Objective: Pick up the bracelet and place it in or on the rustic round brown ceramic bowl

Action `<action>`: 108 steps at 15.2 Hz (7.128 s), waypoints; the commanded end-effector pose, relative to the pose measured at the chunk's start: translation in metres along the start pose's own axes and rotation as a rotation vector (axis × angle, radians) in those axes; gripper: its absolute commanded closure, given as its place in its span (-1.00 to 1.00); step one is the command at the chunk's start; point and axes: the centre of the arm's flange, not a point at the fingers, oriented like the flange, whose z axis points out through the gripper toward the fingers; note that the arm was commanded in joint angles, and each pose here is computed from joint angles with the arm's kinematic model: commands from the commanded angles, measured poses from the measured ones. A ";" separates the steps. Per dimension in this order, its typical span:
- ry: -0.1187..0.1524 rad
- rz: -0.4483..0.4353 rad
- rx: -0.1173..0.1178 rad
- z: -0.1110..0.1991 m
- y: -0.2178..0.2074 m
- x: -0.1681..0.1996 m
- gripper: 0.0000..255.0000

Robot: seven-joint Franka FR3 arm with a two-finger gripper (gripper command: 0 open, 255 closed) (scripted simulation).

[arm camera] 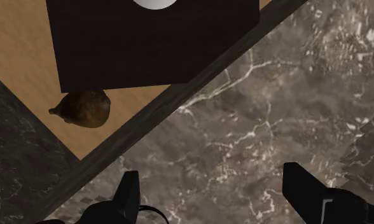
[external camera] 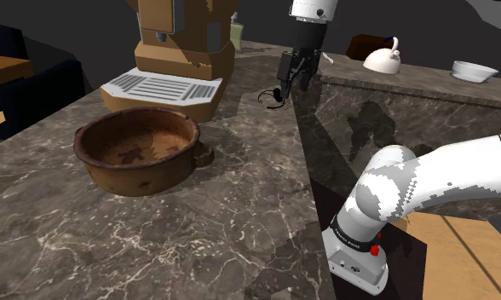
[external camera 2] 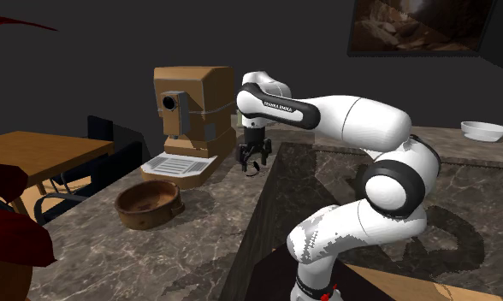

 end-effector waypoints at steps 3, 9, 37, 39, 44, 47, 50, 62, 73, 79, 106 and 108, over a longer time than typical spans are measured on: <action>0.016 0.148 -0.010 0.002 0.013 0.020 -1.00; 0.061 0.585 -0.038 0.007 0.066 0.064 -1.00; 0.061 0.585 -0.038 0.037 0.067 0.065 1.00; 0.061 0.585 -0.038 0.026 0.067 0.065 1.00; 0.061 0.585 -0.038 0.000 0.066 0.064 1.00; 0.061 0.585 -0.038 -0.016 0.066 0.063 1.00; 0.061 0.585 -0.038 -0.032 0.065 0.062 1.00; 0.061 0.585 -0.038 -0.095 0.063 0.060 1.00; 0.061 0.585 -0.038 -0.103 -0.055 0.050 1.00; 0.061 0.585 -0.038 -0.103 -0.134 0.044 1.00; 0.061 0.585 -0.038 -0.055 -0.367 0.028 1.00; 0.061 0.585 -0.038 -0.045 -0.366 0.029 1.00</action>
